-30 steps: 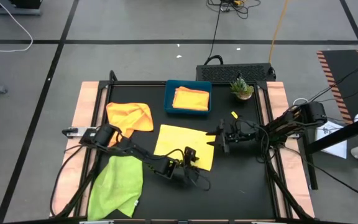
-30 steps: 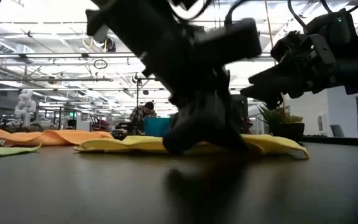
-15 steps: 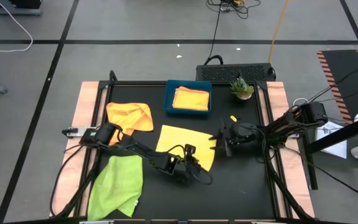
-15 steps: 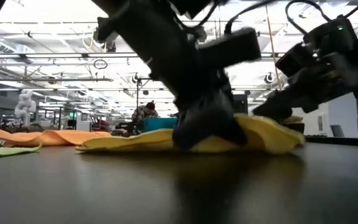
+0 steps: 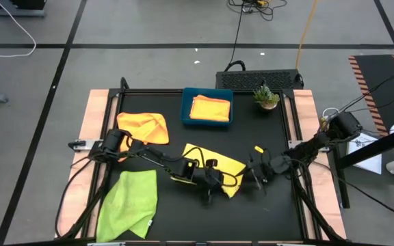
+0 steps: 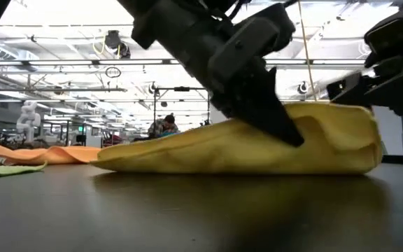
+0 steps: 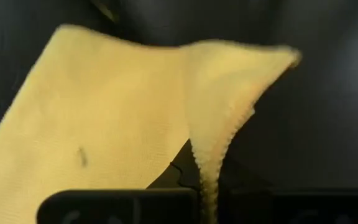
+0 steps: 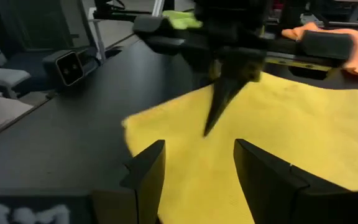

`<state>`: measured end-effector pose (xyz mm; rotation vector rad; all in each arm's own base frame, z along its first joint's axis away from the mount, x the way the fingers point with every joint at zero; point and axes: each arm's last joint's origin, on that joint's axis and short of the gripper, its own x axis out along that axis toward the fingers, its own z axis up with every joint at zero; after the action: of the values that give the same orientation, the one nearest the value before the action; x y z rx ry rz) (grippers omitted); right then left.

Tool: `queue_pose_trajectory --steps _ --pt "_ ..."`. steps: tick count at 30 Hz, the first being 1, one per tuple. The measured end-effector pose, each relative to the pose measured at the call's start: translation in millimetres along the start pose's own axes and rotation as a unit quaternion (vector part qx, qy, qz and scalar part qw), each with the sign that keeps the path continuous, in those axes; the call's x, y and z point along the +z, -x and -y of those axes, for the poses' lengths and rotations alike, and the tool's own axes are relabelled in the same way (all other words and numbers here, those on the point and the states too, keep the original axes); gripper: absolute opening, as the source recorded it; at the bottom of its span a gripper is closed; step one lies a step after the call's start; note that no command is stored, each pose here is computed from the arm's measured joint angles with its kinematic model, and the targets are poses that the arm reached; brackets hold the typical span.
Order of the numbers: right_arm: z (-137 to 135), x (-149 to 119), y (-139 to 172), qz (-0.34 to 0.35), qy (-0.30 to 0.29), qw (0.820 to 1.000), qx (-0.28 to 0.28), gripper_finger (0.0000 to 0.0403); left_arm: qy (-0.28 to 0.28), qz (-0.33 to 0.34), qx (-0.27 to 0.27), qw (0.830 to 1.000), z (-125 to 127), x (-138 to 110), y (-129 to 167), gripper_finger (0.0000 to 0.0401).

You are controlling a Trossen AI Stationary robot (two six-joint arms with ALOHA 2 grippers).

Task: Fold microfiber towels
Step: Fold the yellow microfiber cloth

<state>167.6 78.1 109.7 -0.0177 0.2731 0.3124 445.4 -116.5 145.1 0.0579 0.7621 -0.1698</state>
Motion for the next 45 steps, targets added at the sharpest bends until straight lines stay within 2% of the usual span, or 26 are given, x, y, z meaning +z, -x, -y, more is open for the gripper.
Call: queue_pose_trajectory --steps 3,7,13,15,20,28,36,41,45 --pt "-7.3 -0.7 1.2 0.000 0.000 1.000 -0.004 0.0182 0.011 0.040 -0.013 0.999 0.0 -3.9 -0.8 0.0002" --pt "-12.2 -2.1 2.2 -0.004 0.004 1.000 -0.011 0.0188 0.035 0.089 -0.016 0.995 2.3 -20.1 14.0 0.0001" --pt "-13.0 -1.0 2.3 0.001 0.009 1.000 -0.010 0.0194 0.082 0.196 -0.013 0.977 8.6 -66.3 42.5 0.0001" --pt "-13.0 -1.4 2.3 -0.001 0.003 1.000 -0.010 0.0197 0.102 0.237 -0.016 0.966 10.7 -78.5 48.2 0.0001" --pt "-10.6 -0.6 -4.2 -0.024 -0.008 0.999 -0.024 0.0212 0.127 0.263 -0.007 0.956 10.7 -104.6 56.2 0.0000" --pt "-6.2 1.0 -17.5 -0.073 -0.004 0.996 -0.043 0.0241 0.122 0.277 -0.007 0.953 11.8 -107.6 59.3 0.0000" --pt "-7.7 -15.9 -21.3 -0.117 -0.031 0.992 -0.044 0.0240 0.116 0.291 -0.007 0.950 11.9 -105.1 60.7 0.0000" --pt "-6.5 -17.6 -21.9 -0.118 -0.028 0.991 -0.062 0.0214 0.116 0.292 -0.008 0.949 11.8 -104.9 60.8 0.0000" --pt "-6.0 -14.9 -22.4 -0.104 -0.009 0.992 -0.071 0.0160 0.121 0.279 0.001 0.953 11.3 -107.3 59.2 0.0000"
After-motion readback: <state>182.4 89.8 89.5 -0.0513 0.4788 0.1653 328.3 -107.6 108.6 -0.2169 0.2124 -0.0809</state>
